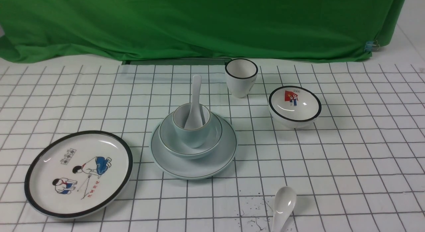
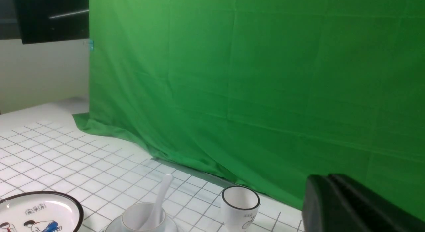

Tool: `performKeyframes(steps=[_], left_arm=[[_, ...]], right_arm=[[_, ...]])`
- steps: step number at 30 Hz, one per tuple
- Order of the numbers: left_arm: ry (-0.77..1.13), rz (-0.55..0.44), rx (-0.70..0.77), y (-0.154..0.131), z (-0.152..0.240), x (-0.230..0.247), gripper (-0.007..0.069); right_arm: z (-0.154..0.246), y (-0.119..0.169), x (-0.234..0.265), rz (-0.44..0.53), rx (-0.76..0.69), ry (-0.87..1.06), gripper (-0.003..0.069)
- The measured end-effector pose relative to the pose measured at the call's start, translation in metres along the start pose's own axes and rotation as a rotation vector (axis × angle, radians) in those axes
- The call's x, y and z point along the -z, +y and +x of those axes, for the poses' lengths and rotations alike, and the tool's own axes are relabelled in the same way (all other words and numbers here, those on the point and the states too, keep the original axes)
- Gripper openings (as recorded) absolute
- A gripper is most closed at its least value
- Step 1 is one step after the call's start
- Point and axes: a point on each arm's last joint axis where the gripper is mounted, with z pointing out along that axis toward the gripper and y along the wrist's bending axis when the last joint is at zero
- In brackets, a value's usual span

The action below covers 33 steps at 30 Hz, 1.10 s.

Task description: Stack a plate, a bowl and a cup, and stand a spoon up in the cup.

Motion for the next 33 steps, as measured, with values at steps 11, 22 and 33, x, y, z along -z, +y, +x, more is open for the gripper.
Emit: performKeyframes(steps=[11, 22, 33], left_arm=[[0.000, 0.000, 0.000, 0.000, 0.000, 0.000, -0.0031], [0.000, 0.000, 0.000, 0.000, 0.000, 0.000, -0.0031], [0.001, -0.001, -0.001, 0.000, 0.000, 0.000, -0.0030]], right_arm=[[0.051, -0.002, 0.007, 0.109, 0.012, 0.088, 0.0013], [0.175, -0.004, 0.045, 0.523, -0.011, 0.213, 0.0013], [0.196, 0.001, 0.046, 0.490, -0.082, 0.270, 0.0011]])
